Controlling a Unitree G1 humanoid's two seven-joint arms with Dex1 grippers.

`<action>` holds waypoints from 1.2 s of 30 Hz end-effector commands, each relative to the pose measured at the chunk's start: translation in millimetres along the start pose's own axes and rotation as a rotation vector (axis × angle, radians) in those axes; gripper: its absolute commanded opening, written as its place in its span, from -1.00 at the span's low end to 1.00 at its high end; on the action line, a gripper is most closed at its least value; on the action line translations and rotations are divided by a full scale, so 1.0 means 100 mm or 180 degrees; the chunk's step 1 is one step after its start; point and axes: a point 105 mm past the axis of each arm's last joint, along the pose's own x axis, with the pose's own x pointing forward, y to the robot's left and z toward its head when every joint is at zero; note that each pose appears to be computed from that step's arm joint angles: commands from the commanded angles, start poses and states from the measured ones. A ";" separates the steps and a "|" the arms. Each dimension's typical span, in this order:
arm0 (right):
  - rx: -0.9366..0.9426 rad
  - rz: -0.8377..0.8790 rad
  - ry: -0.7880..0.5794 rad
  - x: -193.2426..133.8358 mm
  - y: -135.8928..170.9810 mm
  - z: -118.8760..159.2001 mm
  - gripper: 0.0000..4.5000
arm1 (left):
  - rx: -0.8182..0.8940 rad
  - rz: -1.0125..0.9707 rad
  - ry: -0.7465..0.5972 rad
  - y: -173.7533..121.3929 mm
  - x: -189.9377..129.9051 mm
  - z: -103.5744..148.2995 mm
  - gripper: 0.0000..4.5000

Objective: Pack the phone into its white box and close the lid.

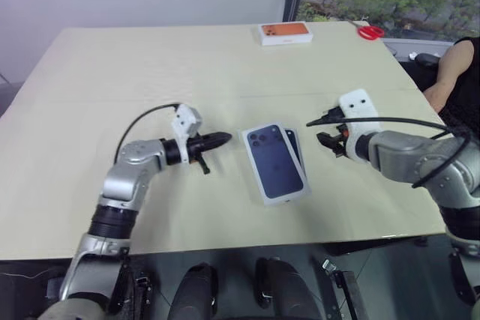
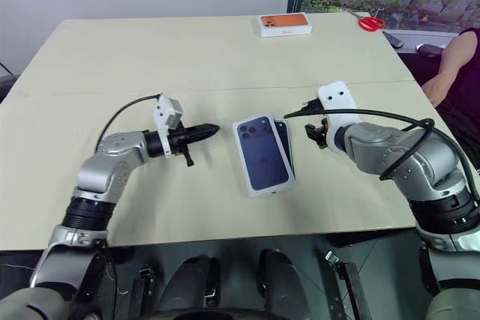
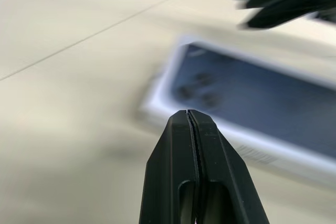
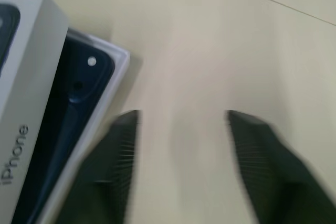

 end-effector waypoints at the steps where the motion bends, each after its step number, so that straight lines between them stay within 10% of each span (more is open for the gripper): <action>1: -0.0206 -0.0005 -0.0217 -0.09 -0.03 0.14 -0.73 | 0.0088 -0.0126 0.0195 -0.03 -0.05 -0.02 -1.00; 3: -0.0286 0.0055 -0.0242 -0.09 0.01 0.15 -0.99 | 0.0138 -0.0282 0.0348 -0.11 -0.04 -0.09 -1.00; 36: -0.0643 0.0675 0.0037 -0.10 0.49 -0.13 -0.99 | 0.0228 -0.0655 0.0247 -0.67 0.70 -0.01 -1.00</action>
